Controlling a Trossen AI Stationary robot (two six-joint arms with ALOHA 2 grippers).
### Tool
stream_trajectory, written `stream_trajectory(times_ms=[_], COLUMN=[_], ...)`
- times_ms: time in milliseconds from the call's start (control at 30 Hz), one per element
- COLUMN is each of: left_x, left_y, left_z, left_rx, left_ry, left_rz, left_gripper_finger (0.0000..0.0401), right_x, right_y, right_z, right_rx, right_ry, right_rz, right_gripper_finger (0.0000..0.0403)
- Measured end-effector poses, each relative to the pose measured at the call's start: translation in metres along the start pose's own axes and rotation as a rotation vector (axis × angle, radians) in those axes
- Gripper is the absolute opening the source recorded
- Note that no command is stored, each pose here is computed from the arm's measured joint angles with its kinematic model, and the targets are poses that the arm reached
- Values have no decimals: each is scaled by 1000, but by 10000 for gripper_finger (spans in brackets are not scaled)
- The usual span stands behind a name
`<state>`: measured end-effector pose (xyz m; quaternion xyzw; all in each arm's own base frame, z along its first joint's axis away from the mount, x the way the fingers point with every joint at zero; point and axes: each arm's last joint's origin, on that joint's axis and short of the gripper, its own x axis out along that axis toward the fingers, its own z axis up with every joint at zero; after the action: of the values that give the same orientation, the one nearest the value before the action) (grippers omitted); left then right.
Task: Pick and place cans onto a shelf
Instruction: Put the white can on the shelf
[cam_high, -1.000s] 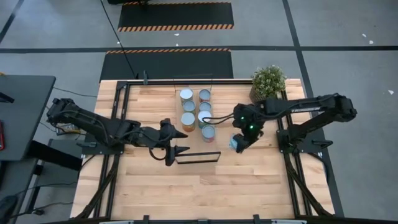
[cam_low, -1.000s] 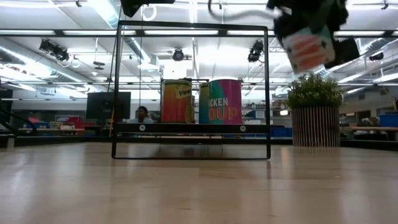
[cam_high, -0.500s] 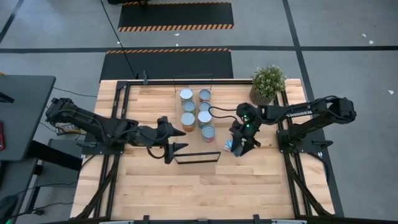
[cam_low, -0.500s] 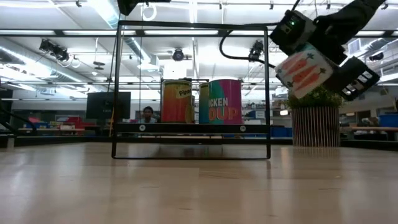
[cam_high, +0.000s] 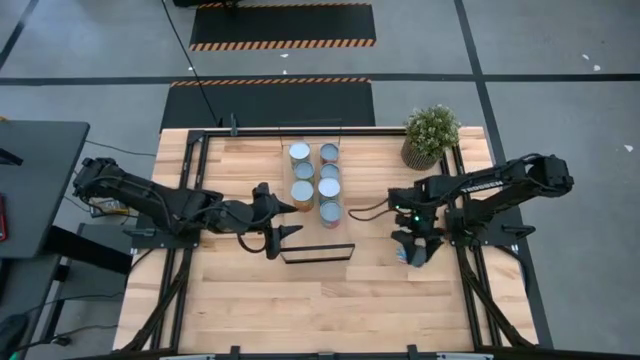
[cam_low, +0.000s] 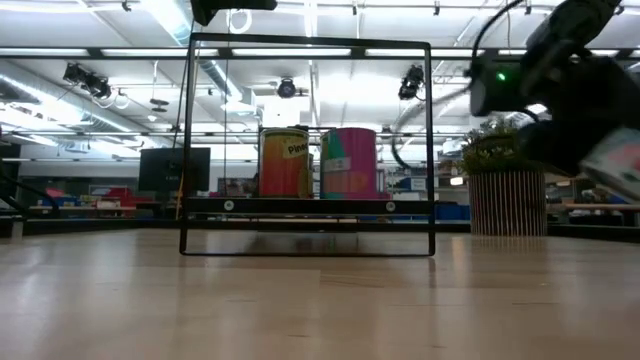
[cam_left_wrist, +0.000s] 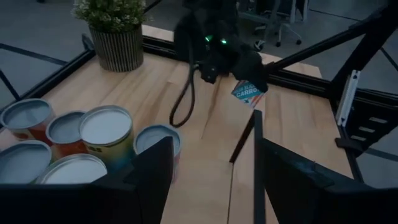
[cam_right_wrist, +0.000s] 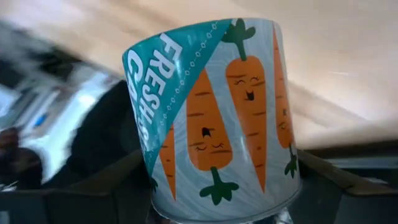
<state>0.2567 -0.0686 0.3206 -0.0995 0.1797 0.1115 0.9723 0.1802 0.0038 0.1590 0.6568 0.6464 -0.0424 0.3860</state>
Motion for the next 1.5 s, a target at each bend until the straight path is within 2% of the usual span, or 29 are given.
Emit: stream_trajectory(times_ms=[233, 333, 600, 733, 900, 1033, 1233, 1333, 1500], left_x=[0, 0, -1, -1, -1, -1, -1, -1, -1], left_y=[0, 0, -2, -2, -2, -2, -4, -4, -4], left_z=[0, 0, 0, 0, -1, -1, -1, -2, -2], left_rx=[7, 18, 17, 16, 17, 17, 19, 19, 19], left_ry=[-2, -4, -1, -1, 0, 1, 14, 16, 16], left_rz=[-1, -1, -10, -9, -8, -9, -43, -48, -48], left_gripper_finger=[233, 233, 233, 233, 233, 233, 233, 233, 233], right_x=[8, 16, 27, 32, 36, 30, 8, -6, -21], right_y=[-25, -29, -32, -34, -34, -21, 10, 19, 24], right_z=[-3, 1, 13, 18, 23, 22, 10, -4, -40], right_rx=[128, 142, 79, 51, 74, 15, -116, -183, -362], right_ry=[95, 144, 180, 171, 171, 117, -49, -140, -297], right_rz=[-237, -314, -371, -406, -422, -461, -515, -556, -505], right_gripper_finger=[295, 295, 302, 326, 355, 358, 356, 357, 358])
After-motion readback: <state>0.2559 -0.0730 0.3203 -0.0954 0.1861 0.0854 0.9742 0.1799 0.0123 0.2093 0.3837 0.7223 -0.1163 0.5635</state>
